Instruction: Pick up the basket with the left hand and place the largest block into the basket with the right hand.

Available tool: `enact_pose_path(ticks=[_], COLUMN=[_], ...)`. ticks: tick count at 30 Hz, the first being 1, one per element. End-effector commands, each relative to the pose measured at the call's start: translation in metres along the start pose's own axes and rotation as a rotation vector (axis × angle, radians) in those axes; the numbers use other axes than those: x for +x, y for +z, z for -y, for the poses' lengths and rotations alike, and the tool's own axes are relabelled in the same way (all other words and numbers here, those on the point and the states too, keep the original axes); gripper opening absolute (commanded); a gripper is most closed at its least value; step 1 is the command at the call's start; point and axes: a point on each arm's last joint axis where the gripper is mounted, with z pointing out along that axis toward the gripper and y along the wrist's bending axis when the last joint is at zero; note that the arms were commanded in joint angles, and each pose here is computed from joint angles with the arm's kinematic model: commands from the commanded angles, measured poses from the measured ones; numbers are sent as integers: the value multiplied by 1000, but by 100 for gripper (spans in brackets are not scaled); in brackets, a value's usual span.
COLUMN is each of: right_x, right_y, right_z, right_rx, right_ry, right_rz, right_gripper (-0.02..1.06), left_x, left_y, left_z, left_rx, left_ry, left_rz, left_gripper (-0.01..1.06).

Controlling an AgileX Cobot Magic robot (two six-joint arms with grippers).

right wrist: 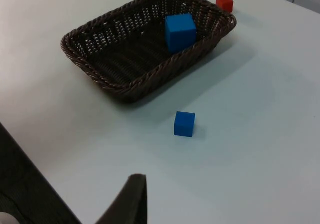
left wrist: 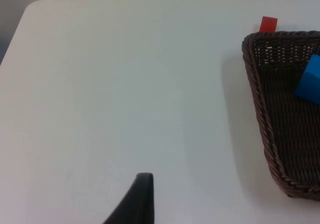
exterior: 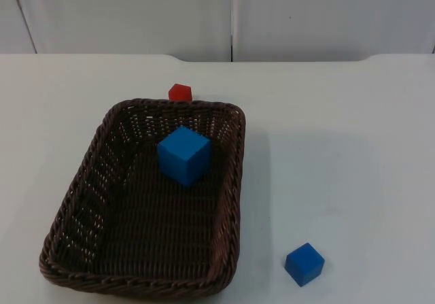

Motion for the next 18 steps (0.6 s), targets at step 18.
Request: enact_pose_path(ticks=[18], right_x=[1], right_y=[0], right_z=[0], right_rx=[-3], right_ry=[2], right_rz=[2], right_gripper=[105], left_x=[0], left_y=[0], left_z=[0], left_rx=[-38], left_ry=[-20], left_rz=[12], left_gripper=[105])
